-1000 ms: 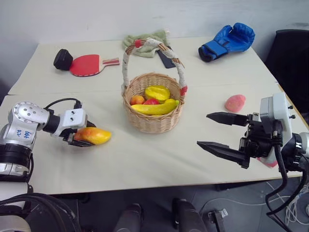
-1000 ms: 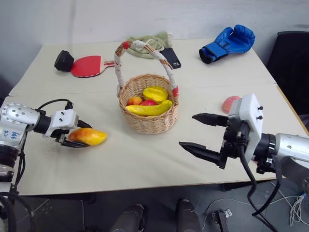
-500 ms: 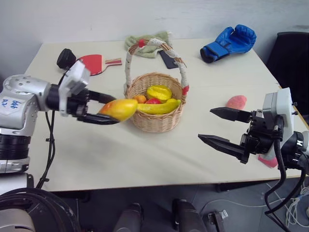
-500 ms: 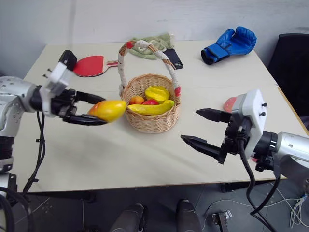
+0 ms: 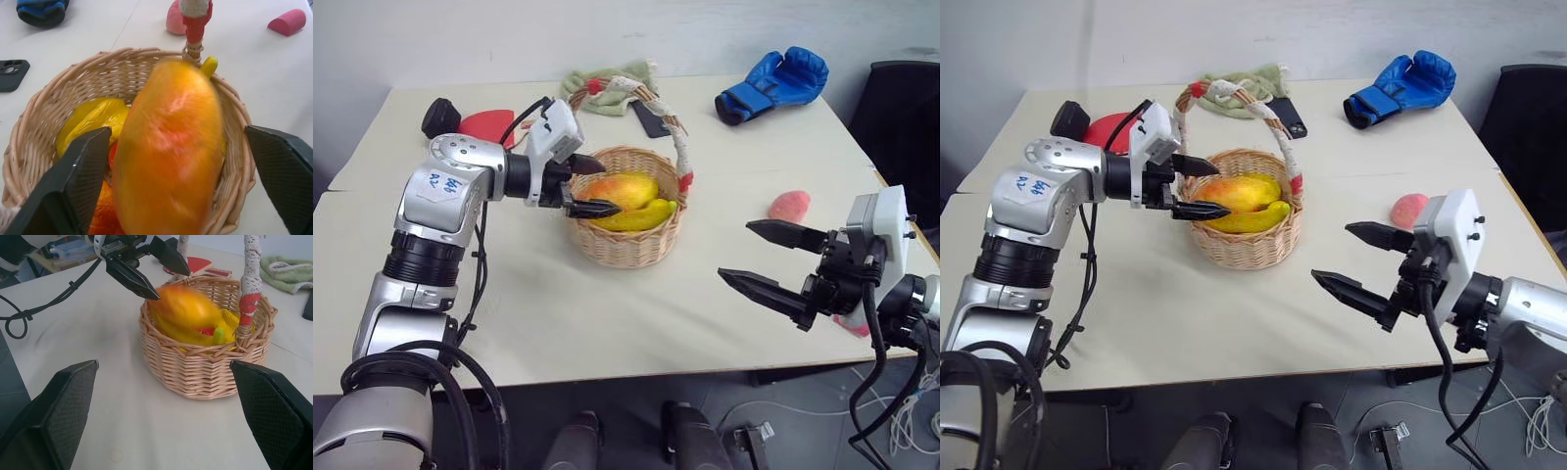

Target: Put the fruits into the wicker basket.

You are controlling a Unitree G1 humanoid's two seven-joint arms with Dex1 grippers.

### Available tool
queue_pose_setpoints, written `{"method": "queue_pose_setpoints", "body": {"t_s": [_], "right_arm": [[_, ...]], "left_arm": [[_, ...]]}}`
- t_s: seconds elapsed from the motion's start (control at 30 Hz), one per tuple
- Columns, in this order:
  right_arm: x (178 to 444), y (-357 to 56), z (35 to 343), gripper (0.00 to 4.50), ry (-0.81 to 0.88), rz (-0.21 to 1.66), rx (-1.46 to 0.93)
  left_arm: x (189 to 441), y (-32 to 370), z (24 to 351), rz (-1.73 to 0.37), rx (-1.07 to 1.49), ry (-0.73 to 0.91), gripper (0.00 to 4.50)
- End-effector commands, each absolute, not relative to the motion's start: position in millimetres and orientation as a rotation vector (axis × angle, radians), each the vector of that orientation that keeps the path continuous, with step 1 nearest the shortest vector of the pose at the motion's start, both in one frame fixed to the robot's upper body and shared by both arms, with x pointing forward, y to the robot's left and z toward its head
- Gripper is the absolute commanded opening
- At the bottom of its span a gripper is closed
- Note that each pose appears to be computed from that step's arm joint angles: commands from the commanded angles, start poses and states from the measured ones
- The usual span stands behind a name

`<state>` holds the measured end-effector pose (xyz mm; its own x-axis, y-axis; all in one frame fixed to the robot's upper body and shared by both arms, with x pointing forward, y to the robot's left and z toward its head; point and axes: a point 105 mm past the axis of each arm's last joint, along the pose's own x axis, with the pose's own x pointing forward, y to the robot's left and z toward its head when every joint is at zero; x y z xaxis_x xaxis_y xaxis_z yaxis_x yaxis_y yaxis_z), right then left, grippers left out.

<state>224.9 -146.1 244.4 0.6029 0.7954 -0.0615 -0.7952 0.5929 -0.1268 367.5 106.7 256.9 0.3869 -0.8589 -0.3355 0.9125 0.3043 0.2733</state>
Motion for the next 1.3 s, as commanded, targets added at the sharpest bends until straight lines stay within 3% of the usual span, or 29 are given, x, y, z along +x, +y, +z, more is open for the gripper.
{"method": "queue_pose_setpoints", "body": {"t_s": [0.03, 0.2, 0.37, 0.53, 0.83, 1.27, 1.3], "right_arm": [[222.2, -149.3, 254.1, 4.50, -0.069, 0.885, -0.156], [240.1, -179.6, 241.1, 4.50, -0.058, 0.676, -0.136], [290.5, -242.6, 220.1, 4.50, -0.021, 0.302, -0.046], [338.9, -274.1, 210.0, 4.50, 0.001, 0.132, -0.008], [406.5, -289.5, 194.0, 4.50, 0.070, 0.066, 0.187], [441.8, -277.3, 164.8, 4.50, 0.179, 0.098, 0.257], [442.3, -277.4, 164.7, 4.31, 0.173, 0.102, 0.252]], "left_arm": [[359.1, 116.2, 274.6, -1.203, 0.469, 0.056, 4.47], [309.5, 123.6, 305.2, -1.473, 0.284, -0.092, 4.47], [264.6, 123.9, 303.9, -1.730, 0.168, -0.025, 4.47], [259.2, 113.0, 288.6, -1.740, 0.206, -0.025, 4.47], [253.4, 99.2, 276.6, -1.723, 0.225, -0.037, 4.47], [254.7, 98.8, 278.9, -1.653, 0.235, -0.065, 4.47], [255.6, 98.7, 279.5, -1.647, 0.236, -0.066, 4.49]]}}
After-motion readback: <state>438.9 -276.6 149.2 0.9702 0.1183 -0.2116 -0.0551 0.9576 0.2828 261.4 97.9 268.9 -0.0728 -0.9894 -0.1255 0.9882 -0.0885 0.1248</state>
